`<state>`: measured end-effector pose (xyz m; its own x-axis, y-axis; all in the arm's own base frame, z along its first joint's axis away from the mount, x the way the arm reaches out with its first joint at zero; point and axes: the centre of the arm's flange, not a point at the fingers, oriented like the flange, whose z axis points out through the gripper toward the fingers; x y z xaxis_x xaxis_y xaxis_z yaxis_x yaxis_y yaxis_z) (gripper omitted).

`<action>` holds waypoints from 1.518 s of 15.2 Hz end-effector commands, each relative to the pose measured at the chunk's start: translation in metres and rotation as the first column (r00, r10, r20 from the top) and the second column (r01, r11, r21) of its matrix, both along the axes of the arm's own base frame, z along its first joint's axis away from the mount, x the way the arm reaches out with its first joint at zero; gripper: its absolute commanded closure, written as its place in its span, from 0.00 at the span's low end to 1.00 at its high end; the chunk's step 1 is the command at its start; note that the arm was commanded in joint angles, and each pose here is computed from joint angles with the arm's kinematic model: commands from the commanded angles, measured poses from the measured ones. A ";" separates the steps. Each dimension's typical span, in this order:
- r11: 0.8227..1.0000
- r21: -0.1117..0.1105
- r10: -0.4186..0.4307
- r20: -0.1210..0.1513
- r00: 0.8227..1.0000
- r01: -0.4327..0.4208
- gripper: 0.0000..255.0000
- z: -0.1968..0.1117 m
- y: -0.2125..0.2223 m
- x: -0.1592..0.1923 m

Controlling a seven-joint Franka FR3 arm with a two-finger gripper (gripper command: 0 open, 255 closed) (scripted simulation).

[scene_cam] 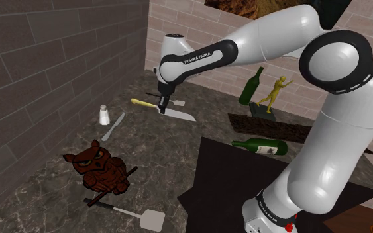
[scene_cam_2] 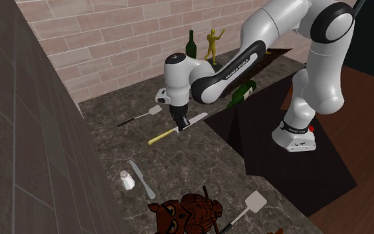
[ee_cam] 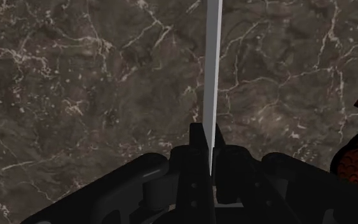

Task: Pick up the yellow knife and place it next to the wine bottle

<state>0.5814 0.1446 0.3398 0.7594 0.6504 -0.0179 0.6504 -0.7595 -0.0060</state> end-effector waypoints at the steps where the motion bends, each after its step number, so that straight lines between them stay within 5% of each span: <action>1: 1.000 0.000 0.001 0.000 1.000 -0.001 1.00 0.005 -0.026 -0.010; 23: 1.000 0.000 0.001 0.000 1.000 -0.001 1.00 0.005 -0.299 -0.107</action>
